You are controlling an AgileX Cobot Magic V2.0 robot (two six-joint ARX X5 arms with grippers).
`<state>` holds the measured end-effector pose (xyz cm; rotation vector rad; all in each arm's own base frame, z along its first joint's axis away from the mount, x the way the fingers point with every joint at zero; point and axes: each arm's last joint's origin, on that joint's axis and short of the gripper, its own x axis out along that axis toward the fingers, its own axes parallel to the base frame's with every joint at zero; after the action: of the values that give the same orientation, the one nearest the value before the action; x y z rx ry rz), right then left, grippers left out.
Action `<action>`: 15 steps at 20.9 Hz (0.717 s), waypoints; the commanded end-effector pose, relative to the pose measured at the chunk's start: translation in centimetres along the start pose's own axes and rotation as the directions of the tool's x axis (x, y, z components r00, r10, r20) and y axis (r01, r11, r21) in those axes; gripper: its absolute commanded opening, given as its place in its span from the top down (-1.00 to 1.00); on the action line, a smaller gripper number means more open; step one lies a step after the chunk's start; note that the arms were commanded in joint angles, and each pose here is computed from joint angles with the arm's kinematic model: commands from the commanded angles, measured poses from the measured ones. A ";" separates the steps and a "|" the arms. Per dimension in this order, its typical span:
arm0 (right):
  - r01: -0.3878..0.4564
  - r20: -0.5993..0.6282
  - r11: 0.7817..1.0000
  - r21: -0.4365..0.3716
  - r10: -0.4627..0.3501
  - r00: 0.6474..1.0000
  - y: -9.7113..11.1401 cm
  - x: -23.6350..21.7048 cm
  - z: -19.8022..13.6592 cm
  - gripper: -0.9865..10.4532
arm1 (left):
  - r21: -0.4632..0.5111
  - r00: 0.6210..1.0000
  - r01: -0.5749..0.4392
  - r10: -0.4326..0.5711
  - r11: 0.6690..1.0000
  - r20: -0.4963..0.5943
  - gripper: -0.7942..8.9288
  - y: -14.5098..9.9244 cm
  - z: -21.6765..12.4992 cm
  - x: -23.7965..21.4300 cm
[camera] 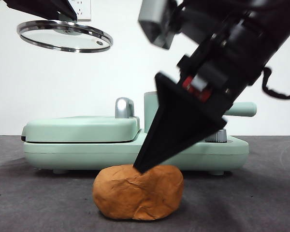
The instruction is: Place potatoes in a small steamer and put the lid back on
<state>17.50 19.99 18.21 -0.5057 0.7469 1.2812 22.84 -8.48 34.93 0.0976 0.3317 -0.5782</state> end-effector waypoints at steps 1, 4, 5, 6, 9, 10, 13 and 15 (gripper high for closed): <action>-0.007 -0.013 1.000 -0.024 0.006 1.000 0.1 1.0 0.4 0.11 | 0.015 0.999 -0.002 0.001 1.000 0.041 0.81 0.0 0.7 -0.5; 0.009 -0.045 1.000 -0.028 -0.011 0.999 0.2 1.6 0.2 0.18 | 0.015 0.999 -0.006 0.006 1.000 0.035 0.81 0.1 0.6 -0.8; 0.011 -0.053 0.999 -0.031 -0.013 0.999 0.3 1.8 0.2 0.25 | 0.017 0.999 -0.006 0.006 1.000 0.033 0.81 0.0 0.6 -0.8; 0.009 -0.057 0.999 -0.033 -0.010 0.998 0.4 1.9 0.2 0.33 | 0.016 0.999 -0.006 0.006 1.000 0.031 0.81 0.1 0.6 -0.8; 0.014 -0.058 1.000 -0.025 -0.016 0.998 0.7 1.9 0.3 0.44 | 0.017 0.999 -0.007 0.006 1.000 0.034 0.81 0.1 0.6 -0.8; 0.025 -0.060 1.000 0.005 -0.025 0.998 0.7 1.7 0.4 0.45 | 0.018 0.999 -0.007 0.006 1.000 0.037 0.81 0.1 0.7 -0.8; 0.039 -0.057 0.995 0.089 -0.034 0.998 0.8 -0.1 1.2 0.45 | 0.021 0.999 -0.007 0.007 1.000 0.039 0.81 0.1 0.7 -0.8; 0.080 -0.062 0.985 0.156 -0.071 0.996 0.9 -2.2 2.3 0.45 | 0.022 0.999 -0.007 0.007 1.000 0.039 0.81 0.1 0.7 -0.8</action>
<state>16.77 19.97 21.05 -0.4822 0.8505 1.1483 22.47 -8.09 35.00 0.0995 0.3434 -0.5683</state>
